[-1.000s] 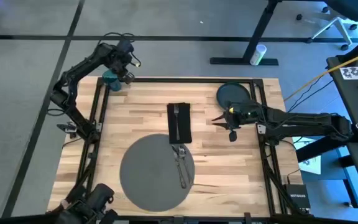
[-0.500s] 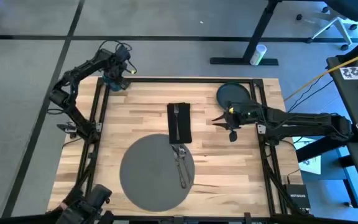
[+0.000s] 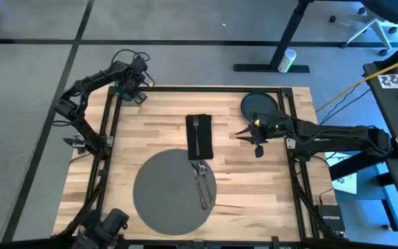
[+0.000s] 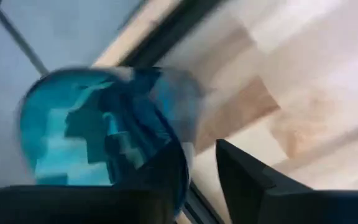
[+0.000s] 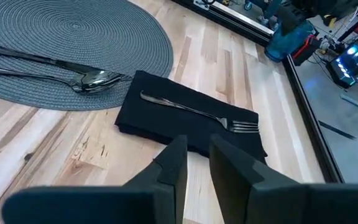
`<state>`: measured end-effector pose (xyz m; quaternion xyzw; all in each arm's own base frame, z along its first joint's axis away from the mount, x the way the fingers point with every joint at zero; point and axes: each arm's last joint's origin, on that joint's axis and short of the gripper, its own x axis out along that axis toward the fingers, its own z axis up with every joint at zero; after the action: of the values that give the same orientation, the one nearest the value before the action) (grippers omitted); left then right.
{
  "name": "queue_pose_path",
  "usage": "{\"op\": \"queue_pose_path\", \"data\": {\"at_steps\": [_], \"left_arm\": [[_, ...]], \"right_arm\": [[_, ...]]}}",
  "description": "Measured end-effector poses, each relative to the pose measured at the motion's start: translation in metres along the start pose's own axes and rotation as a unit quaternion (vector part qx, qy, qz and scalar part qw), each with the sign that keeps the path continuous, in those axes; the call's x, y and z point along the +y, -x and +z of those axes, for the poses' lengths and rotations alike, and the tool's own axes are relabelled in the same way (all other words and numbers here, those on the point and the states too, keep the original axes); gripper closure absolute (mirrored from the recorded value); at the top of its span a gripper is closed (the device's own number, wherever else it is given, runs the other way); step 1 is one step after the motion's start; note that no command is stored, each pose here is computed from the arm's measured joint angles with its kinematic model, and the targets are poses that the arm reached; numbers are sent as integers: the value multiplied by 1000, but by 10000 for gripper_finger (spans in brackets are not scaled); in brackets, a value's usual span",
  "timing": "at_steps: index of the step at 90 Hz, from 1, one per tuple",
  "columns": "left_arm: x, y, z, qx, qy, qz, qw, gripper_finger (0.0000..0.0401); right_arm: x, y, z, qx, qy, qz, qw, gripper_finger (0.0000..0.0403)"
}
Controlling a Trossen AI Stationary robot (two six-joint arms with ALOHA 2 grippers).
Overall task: Set table place
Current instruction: Move the blue cup to the top of the table
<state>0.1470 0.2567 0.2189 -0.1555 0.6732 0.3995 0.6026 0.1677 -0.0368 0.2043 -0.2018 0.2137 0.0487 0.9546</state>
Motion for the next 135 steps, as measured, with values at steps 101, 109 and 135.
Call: {"op": "queue_pose_path", "data": {"at_steps": [101,109,135], "left_arm": [[-127,89,126,-147,-256,-77,952,401],[-137,90,135,-154,-269,-77,948,401],[-166,93,152,-181,-280,-115,936,401]], "right_arm": [[-2,0,3,-12,17,-8,1000,349],[-1,0,3,-12,17,-8,1000,349],[-1,0,2,-9,16,-6,1000,349]]}}
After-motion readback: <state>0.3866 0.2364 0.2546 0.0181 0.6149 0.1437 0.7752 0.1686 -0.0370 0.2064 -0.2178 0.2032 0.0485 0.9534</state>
